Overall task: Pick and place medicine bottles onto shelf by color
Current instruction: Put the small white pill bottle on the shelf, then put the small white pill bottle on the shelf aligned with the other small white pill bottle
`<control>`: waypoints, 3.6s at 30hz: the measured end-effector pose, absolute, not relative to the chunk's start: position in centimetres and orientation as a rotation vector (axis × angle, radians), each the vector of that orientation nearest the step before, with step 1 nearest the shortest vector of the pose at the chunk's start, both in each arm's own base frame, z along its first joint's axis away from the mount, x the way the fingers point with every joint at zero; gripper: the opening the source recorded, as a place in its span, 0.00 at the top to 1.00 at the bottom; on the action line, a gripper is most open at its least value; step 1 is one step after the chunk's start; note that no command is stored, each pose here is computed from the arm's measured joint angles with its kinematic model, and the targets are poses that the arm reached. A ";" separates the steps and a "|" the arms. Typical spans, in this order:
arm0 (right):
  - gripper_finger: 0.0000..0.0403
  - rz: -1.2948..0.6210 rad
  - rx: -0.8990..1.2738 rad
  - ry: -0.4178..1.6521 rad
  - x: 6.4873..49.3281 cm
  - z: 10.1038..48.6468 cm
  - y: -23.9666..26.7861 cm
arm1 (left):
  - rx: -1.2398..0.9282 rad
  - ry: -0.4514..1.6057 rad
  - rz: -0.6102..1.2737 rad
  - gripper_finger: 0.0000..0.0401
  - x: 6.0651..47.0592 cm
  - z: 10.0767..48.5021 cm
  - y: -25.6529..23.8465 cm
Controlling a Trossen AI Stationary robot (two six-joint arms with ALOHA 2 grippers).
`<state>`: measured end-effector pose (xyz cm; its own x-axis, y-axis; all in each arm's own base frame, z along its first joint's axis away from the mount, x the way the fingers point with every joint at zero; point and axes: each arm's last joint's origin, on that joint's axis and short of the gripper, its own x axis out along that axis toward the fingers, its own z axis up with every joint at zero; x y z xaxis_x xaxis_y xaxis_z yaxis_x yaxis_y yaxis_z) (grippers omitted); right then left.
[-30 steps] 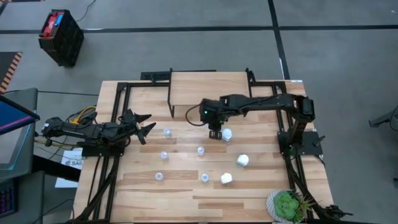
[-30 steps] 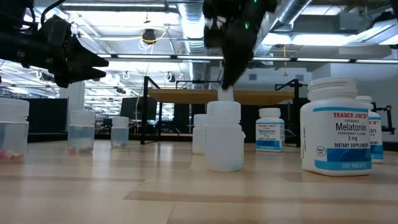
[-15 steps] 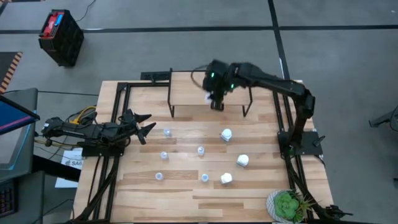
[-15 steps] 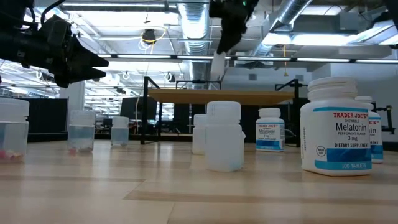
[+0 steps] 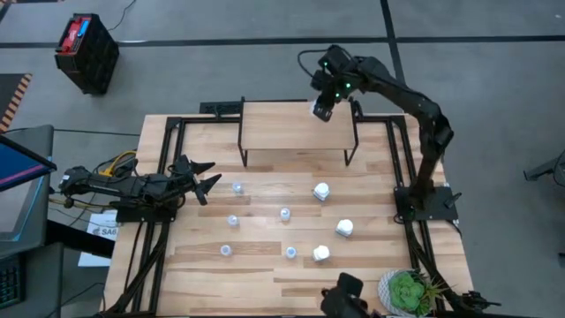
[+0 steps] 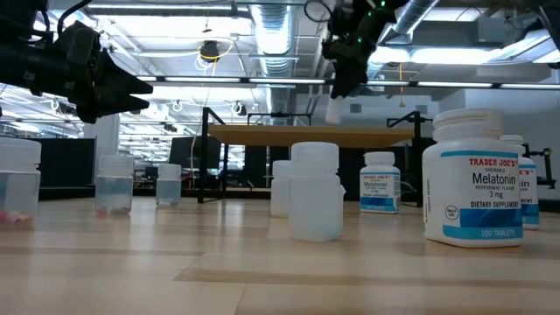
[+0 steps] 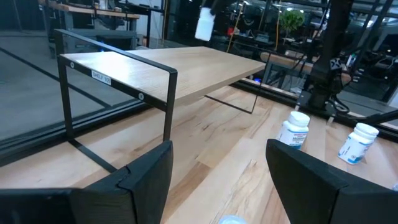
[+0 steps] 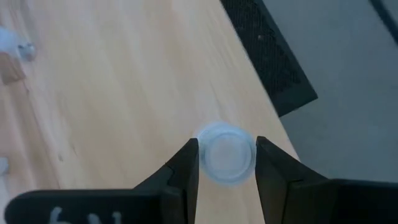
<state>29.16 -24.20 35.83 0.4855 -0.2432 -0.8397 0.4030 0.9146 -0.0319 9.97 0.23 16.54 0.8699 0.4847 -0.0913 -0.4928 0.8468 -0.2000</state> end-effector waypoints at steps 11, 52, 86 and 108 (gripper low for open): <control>0.68 -0.406 0.200 0.988 30.2 34.2 -25.5 | -0.221 0.038 0.516 0.39 10.0 16.5 0.2; 0.41 -0.172 0.230 1.210 32.3 38.0 -14.5 | -0.221 0.038 0.515 0.39 10.0 16.5 0.2; 0.41 0.090 0.091 0.941 34.2 28.5 5.9 | -0.140 0.061 0.483 0.39 10.0 16.5 0.2; 0.41 0.012 0.092 0.964 39.1 20.9 4.1 | -0.119 0.086 0.453 0.39 10.2 16.3 0.0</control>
